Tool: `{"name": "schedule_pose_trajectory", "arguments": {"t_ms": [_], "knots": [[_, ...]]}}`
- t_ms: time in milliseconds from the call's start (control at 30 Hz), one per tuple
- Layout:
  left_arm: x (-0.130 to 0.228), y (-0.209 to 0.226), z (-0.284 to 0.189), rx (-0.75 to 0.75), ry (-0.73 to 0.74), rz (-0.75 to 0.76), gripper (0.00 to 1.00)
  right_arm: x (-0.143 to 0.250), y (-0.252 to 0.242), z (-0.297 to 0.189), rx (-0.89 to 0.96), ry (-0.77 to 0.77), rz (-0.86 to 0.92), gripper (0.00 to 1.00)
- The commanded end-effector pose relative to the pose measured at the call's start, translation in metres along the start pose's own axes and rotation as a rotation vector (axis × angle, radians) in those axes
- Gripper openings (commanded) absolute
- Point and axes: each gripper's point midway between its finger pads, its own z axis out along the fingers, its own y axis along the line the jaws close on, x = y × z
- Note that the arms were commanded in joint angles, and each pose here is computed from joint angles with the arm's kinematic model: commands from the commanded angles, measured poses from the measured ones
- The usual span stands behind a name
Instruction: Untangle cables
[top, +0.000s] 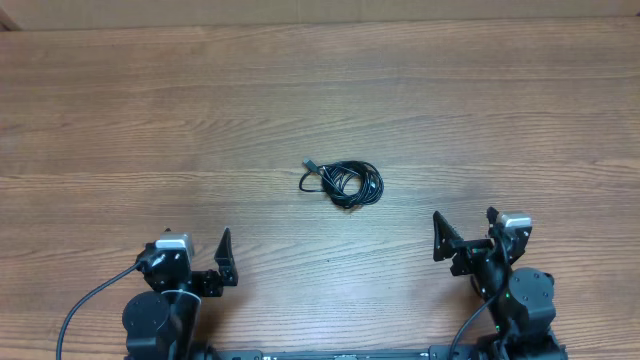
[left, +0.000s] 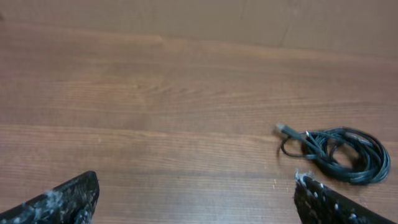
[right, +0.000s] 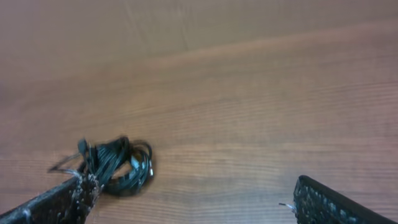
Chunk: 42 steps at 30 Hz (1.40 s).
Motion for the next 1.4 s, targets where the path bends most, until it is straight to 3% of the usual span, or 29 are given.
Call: {"name": "schedule_pose_trajectory", "arguments": {"t_ms": [0,167,367,567,867,1000,1067,1200,1367], "knots": [[-0.010,-0.005,-0.008,0.017,0.021,-0.043,1.00,-0.018,0.003,-0.004,0.008,0.025,0.010,1.00],[0.001,-0.017,0.001,0.070,0.242,-0.076,1.00,-0.029,0.009,-0.010,0.029,0.190,0.014,1.00],[-0.012,-0.034,0.021,0.144,0.506,-0.146,1.00,0.003,0.000,-0.009,0.109,0.527,-0.022,1.00],[-0.033,-0.036,0.031,0.126,0.627,-0.183,1.00,0.007,0.000,0.002,0.147,0.733,-0.013,1.00],[-0.039,-0.036,0.036,0.097,0.631,-0.272,1.00,-0.010,0.019,0.023,0.065,0.737,0.031,1.00],[-0.050,-0.040,0.042,0.117,0.587,-0.296,1.00,-0.017,0.045,0.029,-0.081,0.708,0.074,1.00],[-0.062,-0.054,0.046,0.213,0.536,-0.250,0.97,-0.025,0.047,0.035,-0.095,0.667,0.070,1.00],[-0.078,-0.071,0.059,0.262,0.454,-0.149,0.93,-0.033,0.049,0.041,-0.089,0.633,0.113,1.00],[-0.073,-0.106,0.085,0.331,0.471,-0.069,0.89,-0.032,0.049,0.041,-0.079,0.635,0.141,1.00]]}}
